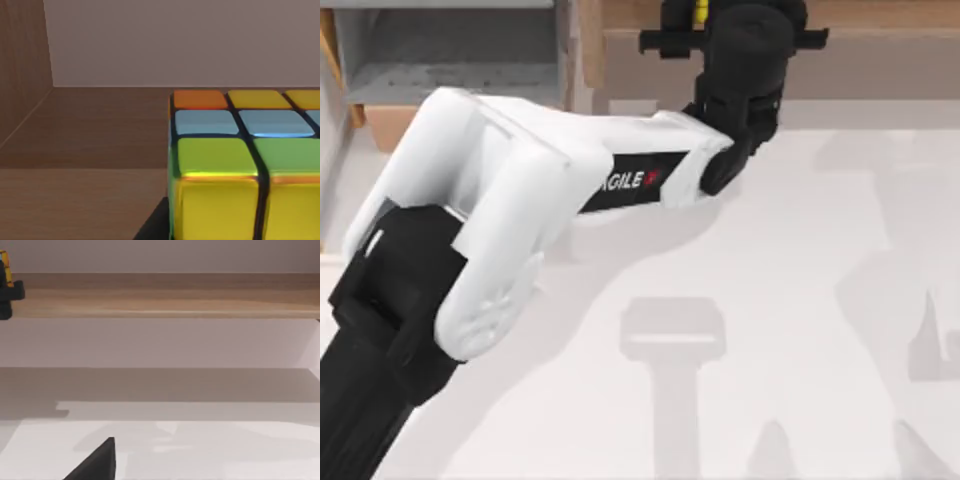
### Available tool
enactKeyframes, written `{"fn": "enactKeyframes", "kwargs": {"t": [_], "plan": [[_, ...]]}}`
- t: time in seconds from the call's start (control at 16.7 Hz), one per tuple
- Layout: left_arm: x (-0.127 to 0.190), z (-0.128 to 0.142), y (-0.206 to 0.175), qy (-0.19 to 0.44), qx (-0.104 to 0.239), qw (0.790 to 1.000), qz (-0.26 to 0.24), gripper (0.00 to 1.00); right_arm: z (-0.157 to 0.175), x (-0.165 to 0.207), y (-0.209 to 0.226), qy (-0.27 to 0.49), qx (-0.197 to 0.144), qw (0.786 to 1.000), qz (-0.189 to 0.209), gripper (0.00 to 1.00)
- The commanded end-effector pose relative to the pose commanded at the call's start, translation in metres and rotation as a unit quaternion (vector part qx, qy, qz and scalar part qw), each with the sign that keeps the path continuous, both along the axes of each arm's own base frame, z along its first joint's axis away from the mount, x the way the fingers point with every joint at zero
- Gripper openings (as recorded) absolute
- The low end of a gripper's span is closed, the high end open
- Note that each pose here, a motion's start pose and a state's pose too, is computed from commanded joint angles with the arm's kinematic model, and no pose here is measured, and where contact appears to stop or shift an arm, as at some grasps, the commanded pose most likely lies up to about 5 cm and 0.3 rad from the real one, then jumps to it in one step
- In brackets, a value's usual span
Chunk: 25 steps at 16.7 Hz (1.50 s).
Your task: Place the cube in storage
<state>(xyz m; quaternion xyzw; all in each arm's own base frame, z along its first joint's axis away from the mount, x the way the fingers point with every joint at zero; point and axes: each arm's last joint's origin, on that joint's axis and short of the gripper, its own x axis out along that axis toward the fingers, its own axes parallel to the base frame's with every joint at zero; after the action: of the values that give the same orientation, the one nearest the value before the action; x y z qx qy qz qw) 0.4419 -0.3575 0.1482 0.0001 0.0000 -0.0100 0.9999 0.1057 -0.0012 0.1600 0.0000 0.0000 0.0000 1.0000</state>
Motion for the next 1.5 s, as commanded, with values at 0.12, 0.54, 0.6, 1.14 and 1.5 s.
{"fn": "enactKeyframes", "kwargs": {"t": [0.12, 0.54, 0.6, 1.14, 1.5], "plan": [[0.000, 0.000, 0.000, 0.000, 0.000, 1.000, 0.000, 0.00, 0.000, 0.000, 0.000, 0.000, 0.000, 1.000, 0.000, 1.00], [-0.001, 0.001, -0.002, -0.001, 0.000, 1.000, -0.002, 0.00, 0.000, 0.000, 0.000, 0.000, 0.000, 1.000, 0.000, 1.00], [-0.001, 0.003, -0.001, -0.003, -0.003, 1.000, 0.000, 0.00, 0.000, 0.000, 0.000, 0.000, 0.000, 1.000, 0.000, 1.00], [-0.021, 0.067, -0.004, -0.062, -0.069, 0.995, 0.019, 0.00, 0.000, 0.000, 0.000, 0.000, 0.000, 1.000, 0.000, 1.00], [-0.021, 0.021, -0.001, -0.001, 0.000, 1.000, -0.002, 0.00, 0.000, 0.000, 0.000, 0.000, 0.000, 1.000, 0.000, 1.00]]}}
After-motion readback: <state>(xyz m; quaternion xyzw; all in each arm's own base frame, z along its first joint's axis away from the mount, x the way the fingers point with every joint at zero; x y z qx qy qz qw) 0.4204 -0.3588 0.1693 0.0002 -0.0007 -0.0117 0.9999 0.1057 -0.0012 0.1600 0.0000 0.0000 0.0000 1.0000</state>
